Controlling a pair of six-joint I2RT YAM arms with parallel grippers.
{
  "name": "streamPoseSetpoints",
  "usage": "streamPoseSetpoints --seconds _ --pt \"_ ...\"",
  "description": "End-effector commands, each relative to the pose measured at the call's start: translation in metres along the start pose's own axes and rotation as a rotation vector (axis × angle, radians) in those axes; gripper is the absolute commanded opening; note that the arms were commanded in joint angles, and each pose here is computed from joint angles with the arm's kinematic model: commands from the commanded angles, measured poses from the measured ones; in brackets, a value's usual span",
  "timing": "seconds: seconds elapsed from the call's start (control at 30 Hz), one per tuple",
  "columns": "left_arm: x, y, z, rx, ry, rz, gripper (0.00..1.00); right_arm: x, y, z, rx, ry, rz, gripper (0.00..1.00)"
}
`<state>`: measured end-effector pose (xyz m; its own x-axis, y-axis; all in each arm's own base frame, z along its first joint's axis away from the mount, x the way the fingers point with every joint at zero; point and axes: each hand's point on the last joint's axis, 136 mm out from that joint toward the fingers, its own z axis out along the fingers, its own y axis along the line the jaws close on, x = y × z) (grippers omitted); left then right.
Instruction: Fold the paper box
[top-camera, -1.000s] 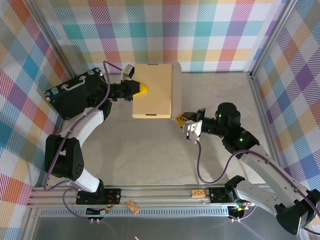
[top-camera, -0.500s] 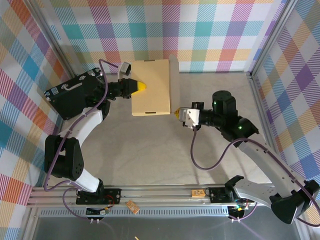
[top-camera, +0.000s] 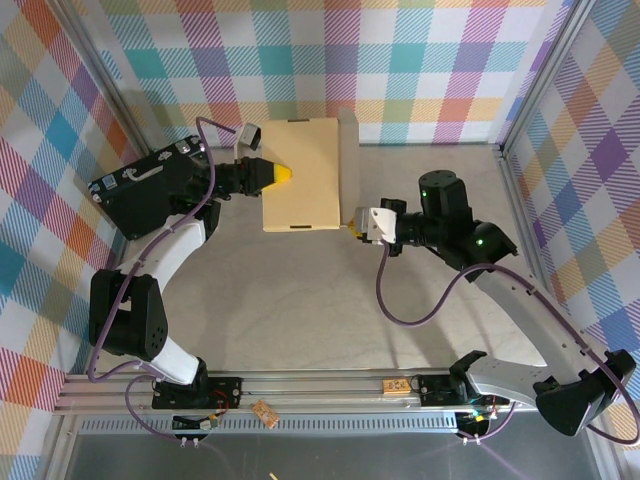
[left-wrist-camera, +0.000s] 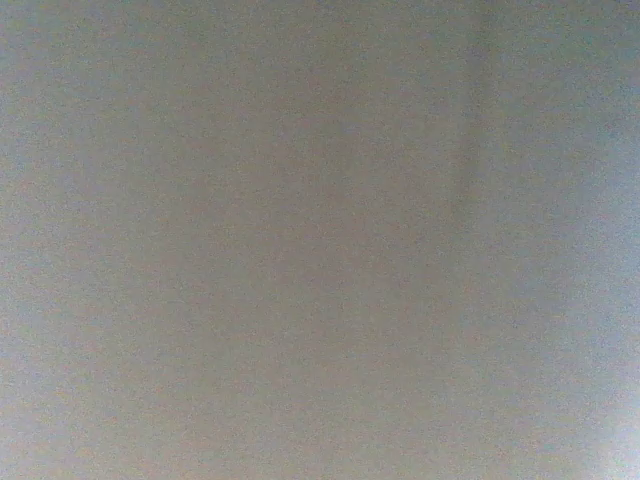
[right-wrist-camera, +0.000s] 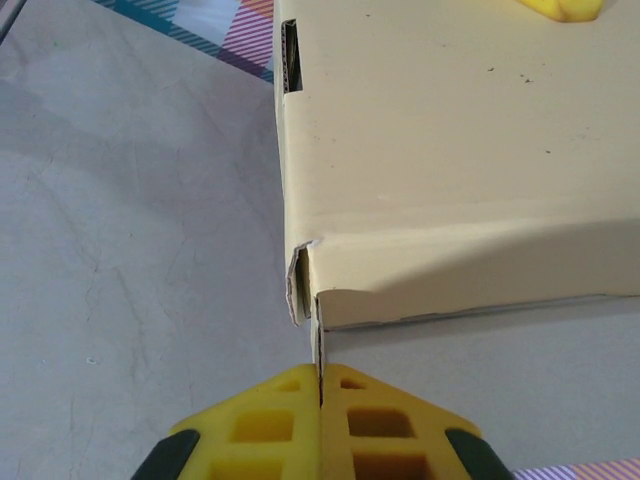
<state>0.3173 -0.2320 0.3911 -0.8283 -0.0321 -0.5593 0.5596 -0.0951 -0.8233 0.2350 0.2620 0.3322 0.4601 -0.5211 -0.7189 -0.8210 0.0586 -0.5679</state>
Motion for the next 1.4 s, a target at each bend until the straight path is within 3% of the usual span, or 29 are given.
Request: streamPoseSetpoints --seconds 0.0,0.13,0.2,0.37,0.63,0.8,0.97,1.1,1.3,1.37 --pt "0.0 -0.011 0.005 -0.002 0.012 0.032 0.3 -0.003 0.005 0.004 -0.03 0.002 0.001 0.02" --pt "0.006 0.01 -0.002 -0.166 -0.002 0.05 0.31 -0.004 0.006 0.006 -0.033 0.014 -0.012 0.02" --pt "0.032 0.016 -0.003 -0.297 0.103 0.058 0.35 -0.004 0.007 0.008 -0.038 0.025 -0.017 0.02" --pt "0.033 0.011 0.0 -0.29 0.105 0.041 0.35 0.0 0.009 0.013 -0.049 0.044 -0.006 0.03" --pt "0.034 0.009 -0.001 -0.414 0.088 0.107 0.33 0.002 0.008 0.021 -0.057 0.07 0.043 0.06" --pt "0.049 0.018 -0.003 -0.485 0.118 0.238 0.31 0.028 0.026 0.034 -0.056 0.092 0.095 0.08" --pt "0.068 0.036 0.001 -0.428 0.126 0.291 0.31 0.058 0.046 0.051 0.024 0.064 0.107 0.1" --pt "0.081 0.058 0.0 -0.439 0.183 0.264 0.31 0.073 0.062 0.055 0.004 0.082 0.173 0.2" --pt "0.082 0.074 0.001 -0.452 0.221 0.236 0.3 0.06 0.081 0.03 0.016 0.002 0.169 0.35" --pt "0.08 0.072 0.003 -0.434 0.218 0.229 0.3 0.052 0.08 0.023 0.031 -0.032 0.178 0.45"
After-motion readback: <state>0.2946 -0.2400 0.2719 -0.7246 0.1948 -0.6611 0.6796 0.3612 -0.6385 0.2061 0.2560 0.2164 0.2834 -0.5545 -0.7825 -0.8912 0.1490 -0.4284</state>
